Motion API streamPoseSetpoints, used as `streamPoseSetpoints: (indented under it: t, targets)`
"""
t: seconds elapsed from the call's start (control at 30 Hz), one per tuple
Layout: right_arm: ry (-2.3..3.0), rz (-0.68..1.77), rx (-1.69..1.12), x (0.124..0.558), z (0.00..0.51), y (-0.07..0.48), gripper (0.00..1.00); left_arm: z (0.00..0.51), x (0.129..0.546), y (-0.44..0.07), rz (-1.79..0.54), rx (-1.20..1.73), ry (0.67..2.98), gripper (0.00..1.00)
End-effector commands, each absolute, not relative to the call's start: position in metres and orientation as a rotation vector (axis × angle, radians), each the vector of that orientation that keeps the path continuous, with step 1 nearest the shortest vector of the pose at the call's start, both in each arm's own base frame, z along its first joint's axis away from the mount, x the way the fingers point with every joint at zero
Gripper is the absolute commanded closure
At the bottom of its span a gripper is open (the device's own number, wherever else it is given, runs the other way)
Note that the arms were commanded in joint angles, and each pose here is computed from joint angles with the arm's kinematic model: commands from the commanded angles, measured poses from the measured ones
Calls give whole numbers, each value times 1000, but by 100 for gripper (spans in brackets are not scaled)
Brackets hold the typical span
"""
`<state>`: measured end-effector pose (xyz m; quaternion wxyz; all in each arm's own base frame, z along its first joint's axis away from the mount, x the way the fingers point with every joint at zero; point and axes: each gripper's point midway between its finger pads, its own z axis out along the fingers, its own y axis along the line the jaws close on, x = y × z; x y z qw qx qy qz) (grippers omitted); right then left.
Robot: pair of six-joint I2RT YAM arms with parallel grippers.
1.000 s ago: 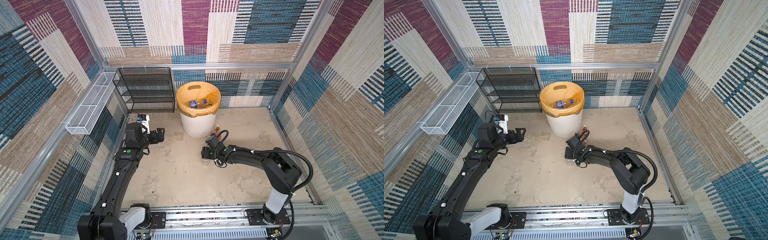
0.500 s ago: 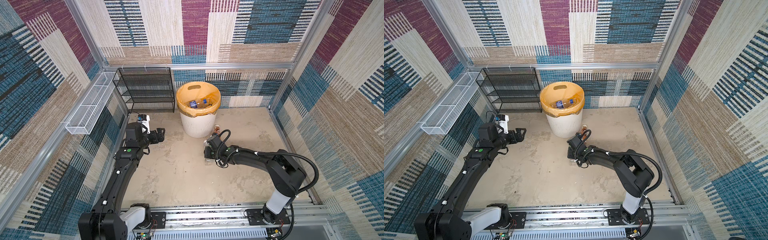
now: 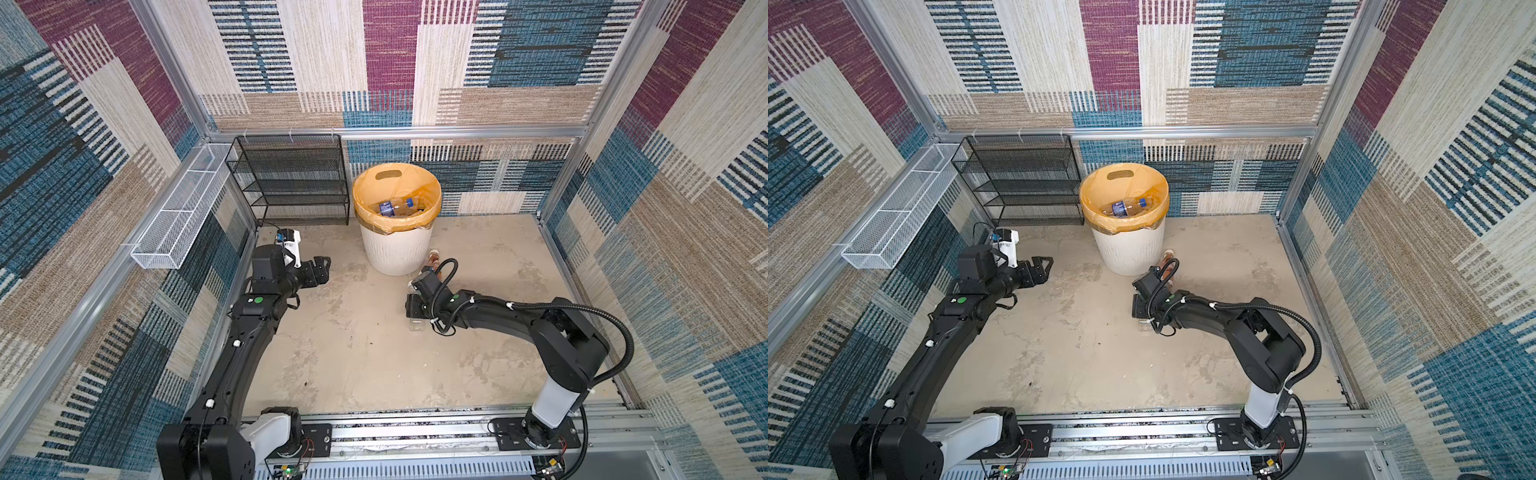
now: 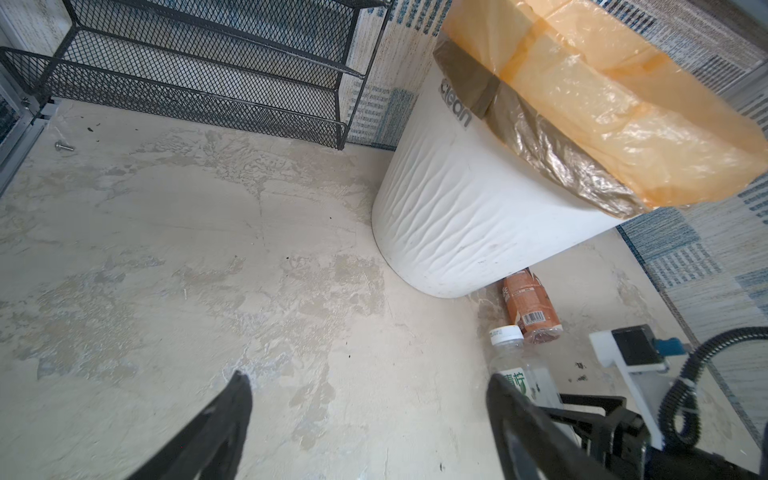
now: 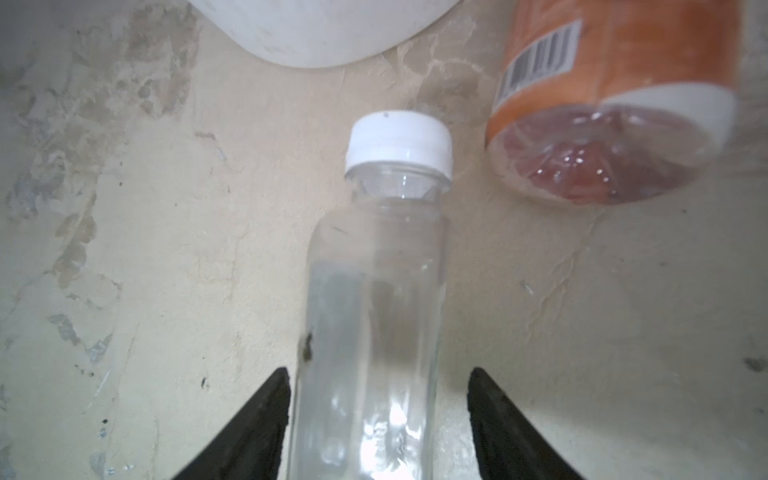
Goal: Throw the plastic bottles in the bin
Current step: 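Close the right gripper around the clear lime-labelled bottle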
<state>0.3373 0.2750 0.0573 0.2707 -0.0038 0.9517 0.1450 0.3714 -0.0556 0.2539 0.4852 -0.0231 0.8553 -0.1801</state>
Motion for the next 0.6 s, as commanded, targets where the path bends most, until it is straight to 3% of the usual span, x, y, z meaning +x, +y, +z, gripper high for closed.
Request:
streamPoseSetpoints:
  t: [0.0, 0.37, 0.57]
  targets:
    - [2566, 366, -39, 338, 55, 277, 33, 259, 374, -56, -443, -53, 2063, 11]
    - [2563, 287, -48, 341, 55, 272, 59, 258, 374, -57, -447, -51, 2067, 12]
    - [2519, 321, -51, 342, 75, 273, 63, 257, 374, -57, -451, -48, 2069, 13]
